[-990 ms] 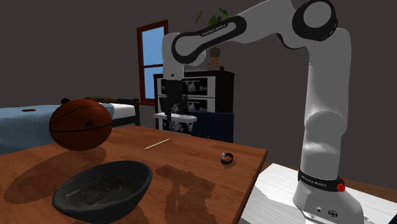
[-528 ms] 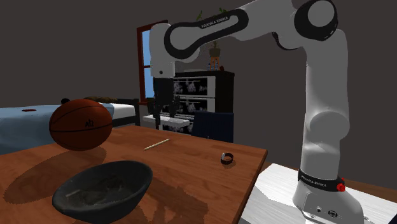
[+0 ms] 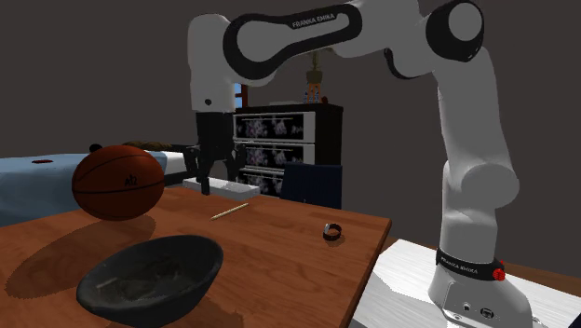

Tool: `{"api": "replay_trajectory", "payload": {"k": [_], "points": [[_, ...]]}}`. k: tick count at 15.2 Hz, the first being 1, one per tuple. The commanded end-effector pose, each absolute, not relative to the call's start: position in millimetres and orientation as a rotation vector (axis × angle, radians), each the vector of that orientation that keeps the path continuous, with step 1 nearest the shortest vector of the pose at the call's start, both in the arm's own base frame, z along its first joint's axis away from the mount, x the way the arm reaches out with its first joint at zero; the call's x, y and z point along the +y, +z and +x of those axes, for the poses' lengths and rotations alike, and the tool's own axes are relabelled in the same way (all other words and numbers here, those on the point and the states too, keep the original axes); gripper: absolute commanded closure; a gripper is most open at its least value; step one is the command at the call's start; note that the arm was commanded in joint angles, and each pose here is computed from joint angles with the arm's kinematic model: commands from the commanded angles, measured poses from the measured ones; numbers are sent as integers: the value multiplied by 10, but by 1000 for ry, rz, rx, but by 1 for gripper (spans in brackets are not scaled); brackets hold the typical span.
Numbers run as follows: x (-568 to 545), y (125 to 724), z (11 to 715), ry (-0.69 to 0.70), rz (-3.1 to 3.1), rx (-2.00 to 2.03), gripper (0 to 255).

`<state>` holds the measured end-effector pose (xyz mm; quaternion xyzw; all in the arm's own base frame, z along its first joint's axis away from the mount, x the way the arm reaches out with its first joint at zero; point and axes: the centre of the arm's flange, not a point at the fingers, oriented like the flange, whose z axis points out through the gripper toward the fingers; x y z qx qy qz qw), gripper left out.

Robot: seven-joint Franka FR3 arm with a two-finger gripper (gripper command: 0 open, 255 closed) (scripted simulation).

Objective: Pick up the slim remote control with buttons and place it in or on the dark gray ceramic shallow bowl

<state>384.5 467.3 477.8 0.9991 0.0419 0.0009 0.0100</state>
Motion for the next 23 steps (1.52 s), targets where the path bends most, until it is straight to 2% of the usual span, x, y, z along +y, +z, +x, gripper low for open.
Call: {"api": "replay_trajectory", "payload": {"k": [1, 12, 23], "points": [[4901, 4786, 3703, 3, 3119, 128, 255], [6176, 4789, 2963, 3, 3119, 128, 255], [6176, 4208, 2963, 3, 3119, 128, 255]]}}
